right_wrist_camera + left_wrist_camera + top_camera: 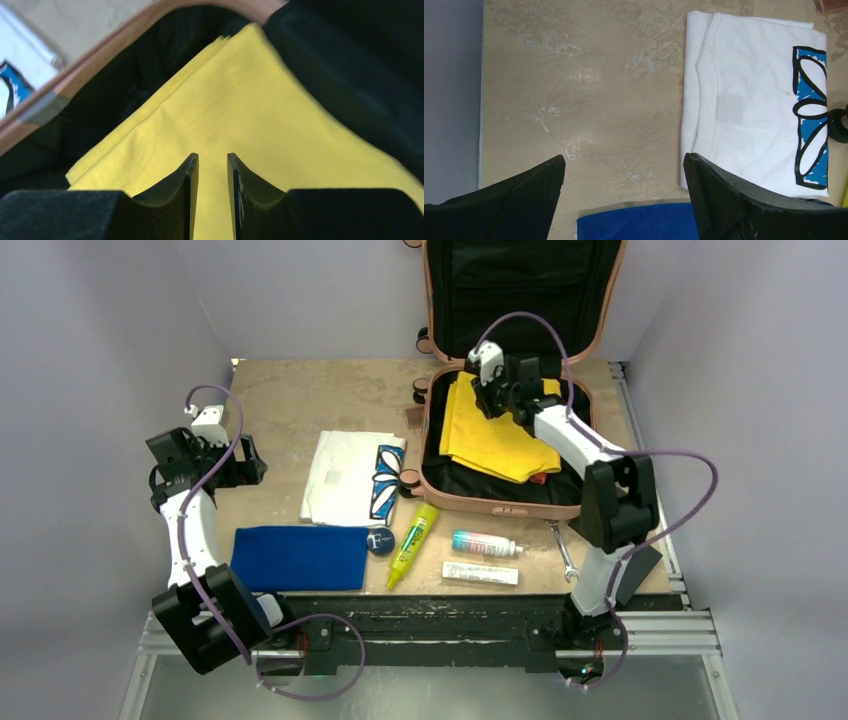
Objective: Pack the luggage
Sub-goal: Place the clothes in the luggage.
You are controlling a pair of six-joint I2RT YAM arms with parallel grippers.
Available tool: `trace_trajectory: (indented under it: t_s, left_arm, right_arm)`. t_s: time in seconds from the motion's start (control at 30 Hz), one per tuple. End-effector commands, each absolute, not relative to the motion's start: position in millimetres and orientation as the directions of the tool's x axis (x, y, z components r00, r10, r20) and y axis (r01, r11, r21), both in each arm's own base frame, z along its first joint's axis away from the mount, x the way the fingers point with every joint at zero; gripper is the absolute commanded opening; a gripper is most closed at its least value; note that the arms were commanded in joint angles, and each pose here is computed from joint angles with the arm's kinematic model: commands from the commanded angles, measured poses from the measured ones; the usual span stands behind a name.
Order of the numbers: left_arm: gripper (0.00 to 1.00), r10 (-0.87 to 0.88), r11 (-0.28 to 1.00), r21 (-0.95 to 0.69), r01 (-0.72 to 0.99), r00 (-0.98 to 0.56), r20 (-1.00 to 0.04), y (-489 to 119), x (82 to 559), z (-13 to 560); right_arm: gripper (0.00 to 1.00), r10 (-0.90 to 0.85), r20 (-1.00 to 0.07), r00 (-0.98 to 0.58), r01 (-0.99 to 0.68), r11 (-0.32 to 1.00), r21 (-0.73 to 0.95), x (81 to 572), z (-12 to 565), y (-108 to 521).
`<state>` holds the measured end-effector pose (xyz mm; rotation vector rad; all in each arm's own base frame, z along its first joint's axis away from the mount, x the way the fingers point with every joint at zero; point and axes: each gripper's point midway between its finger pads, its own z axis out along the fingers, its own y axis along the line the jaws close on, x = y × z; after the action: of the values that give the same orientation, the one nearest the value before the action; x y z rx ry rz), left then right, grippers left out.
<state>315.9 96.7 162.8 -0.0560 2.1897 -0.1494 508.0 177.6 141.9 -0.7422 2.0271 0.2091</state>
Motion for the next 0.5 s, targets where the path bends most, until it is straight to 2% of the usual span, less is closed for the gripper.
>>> trace_trajectory:
  t_s: [0.0,0.13,0.33,0.47]
  left_arm:
    - [0.88,-0.062,0.994,-0.1,0.043,-0.532,-0.845,101,326,183]
    - [0.88,-0.053,0.994,-0.096,0.053,-0.534,-0.844,100,325,180]
    - [0.88,-0.045,0.992,-0.099,0.073,-0.536,-0.843,98,326,177]
    - [0.88,-0.008,0.993,-0.071,0.096,-0.539,-0.842,93,334,176]
  right_arm:
    - [0.31,-0.335,-0.9,-0.278,-0.416,0.887,-0.202,522,228,134]
    - [0.3,-0.337,-0.871,-0.357,-0.324,0.919,-0.223,525,207,82]
    - [0.27,-0.323,-0.78,-0.536,-0.225,0.945,-0.237,514,127,15]
    - [0.27,-0.319,-0.727,-0.608,-0.231,0.947,-0.222,501,93,1]
